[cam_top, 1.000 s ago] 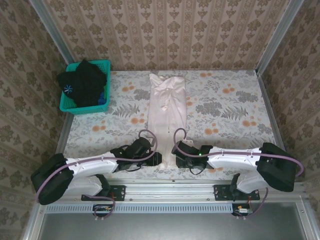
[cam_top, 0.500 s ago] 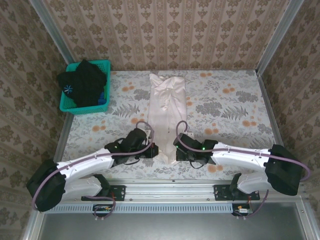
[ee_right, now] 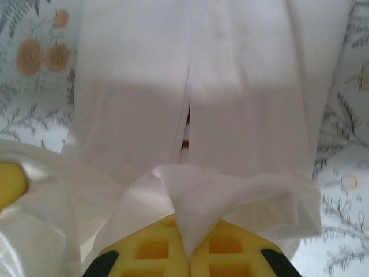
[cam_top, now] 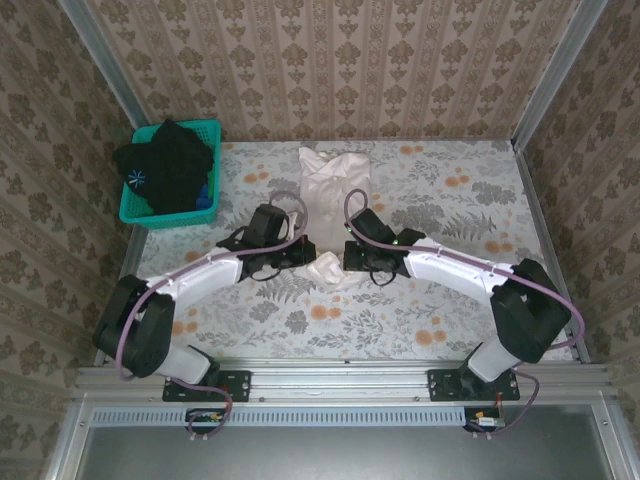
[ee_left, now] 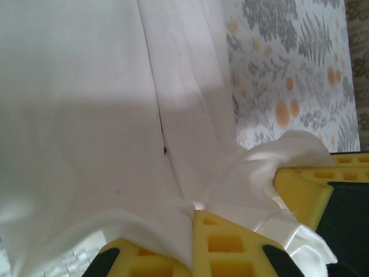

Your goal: Fold and stack the t-shirts

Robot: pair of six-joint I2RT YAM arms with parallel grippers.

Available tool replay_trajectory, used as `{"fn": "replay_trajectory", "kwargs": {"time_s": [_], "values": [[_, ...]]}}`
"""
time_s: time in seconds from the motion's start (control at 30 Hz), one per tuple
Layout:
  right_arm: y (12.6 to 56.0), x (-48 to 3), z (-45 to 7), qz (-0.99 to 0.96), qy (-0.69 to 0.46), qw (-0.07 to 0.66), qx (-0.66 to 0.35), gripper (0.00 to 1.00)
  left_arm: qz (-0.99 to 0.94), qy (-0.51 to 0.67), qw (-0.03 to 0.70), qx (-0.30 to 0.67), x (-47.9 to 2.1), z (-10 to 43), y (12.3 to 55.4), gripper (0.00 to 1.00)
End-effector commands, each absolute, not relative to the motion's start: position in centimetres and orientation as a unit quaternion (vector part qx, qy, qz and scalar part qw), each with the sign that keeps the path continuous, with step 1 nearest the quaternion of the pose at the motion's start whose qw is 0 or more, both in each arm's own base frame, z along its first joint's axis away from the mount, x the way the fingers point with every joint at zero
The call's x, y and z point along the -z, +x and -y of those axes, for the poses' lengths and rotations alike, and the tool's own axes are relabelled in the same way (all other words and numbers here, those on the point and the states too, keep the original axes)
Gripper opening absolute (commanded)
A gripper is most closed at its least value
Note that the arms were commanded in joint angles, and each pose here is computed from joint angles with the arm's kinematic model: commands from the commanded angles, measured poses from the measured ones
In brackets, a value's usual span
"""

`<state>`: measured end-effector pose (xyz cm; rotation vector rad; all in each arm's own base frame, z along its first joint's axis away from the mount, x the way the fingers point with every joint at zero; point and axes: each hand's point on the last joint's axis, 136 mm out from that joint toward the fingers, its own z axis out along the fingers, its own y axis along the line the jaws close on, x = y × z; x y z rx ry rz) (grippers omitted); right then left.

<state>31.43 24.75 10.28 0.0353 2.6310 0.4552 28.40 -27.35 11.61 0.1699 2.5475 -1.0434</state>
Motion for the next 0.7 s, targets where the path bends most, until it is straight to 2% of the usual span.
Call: {"fn": "replay_trajectory", "kwargs": {"time_s": [0.0, 0.67], "values": [[32.6, -10.2, -25.2, -0.962, -0.011, 0.214, -0.172, 0.05, -0.899, 0.083, 0.183, 0.390, -12.4, 27.8, 29.6, 0.00], [44.3, -7.6, -22.2, -0.968, 0.042, 0.183, -0.167, 0.06, -0.906, 0.026, 0.128, 0.401, -8.8, 25.8, 41.0, 0.02]]}}
